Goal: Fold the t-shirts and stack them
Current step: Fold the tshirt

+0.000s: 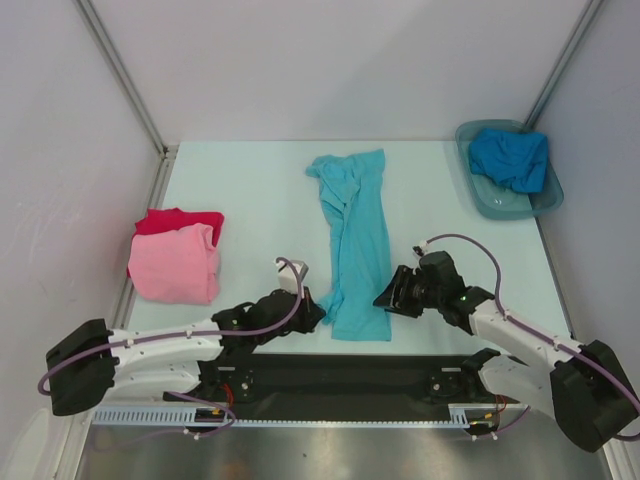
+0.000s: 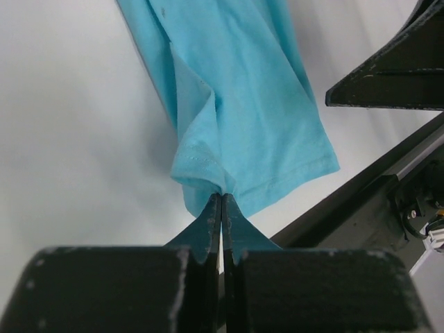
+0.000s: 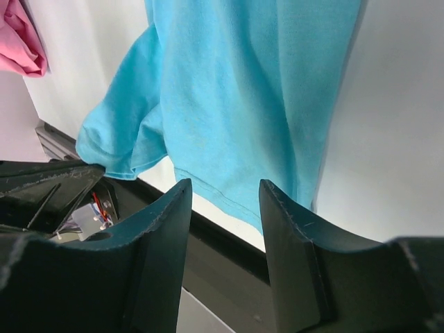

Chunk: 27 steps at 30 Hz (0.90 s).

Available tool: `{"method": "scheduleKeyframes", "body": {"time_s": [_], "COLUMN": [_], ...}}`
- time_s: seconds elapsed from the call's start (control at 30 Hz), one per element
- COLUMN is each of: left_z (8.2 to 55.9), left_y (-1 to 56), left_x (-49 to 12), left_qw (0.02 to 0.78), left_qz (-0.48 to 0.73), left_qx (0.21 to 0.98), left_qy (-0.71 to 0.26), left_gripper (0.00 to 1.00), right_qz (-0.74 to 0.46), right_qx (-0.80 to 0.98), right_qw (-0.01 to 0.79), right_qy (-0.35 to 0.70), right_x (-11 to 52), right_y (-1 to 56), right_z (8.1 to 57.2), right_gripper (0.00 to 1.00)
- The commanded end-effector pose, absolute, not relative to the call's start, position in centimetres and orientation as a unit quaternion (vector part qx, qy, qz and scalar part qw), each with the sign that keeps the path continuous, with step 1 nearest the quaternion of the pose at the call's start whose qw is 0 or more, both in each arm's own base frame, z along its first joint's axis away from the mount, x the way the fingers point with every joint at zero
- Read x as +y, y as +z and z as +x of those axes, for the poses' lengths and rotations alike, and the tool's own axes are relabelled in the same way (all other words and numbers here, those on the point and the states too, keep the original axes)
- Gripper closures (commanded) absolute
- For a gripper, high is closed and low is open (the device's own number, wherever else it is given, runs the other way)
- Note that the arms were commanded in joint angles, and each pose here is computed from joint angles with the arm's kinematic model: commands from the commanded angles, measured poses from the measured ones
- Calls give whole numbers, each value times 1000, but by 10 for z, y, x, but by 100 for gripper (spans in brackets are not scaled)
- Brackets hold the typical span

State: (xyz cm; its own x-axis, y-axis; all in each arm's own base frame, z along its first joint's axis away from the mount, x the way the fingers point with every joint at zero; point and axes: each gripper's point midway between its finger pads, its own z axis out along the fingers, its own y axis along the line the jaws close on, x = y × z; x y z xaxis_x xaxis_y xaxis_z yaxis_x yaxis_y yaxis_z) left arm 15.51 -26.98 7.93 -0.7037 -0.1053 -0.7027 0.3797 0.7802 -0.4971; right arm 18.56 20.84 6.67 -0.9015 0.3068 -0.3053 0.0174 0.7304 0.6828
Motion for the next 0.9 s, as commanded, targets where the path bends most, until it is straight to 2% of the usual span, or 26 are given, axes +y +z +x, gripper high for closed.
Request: {"method": "scheduleKeyframes", "body": {"time_s": [0.0, 0.4, 0.87], "left_z": [156, 110, 91], "left_y": [104, 91, 67], "left_x": [-287, -360, -362], "left_qw": [394, 347, 315], "left_qz": [93, 191, 212], "left_qx": [849, 852, 863], "left_qy": [-339, -343, -333], "left_gripper": [100, 100, 100], "right_qz": [85, 86, 90], "right_qx": [903, 902, 898], "right_qw": [203, 204, 207], "right_qy": [368, 371, 377], "right_x": [214, 213, 208], "right_y": [68, 70, 73], "right_z": [187, 187, 187], "right_gripper": [52, 52, 52]}}
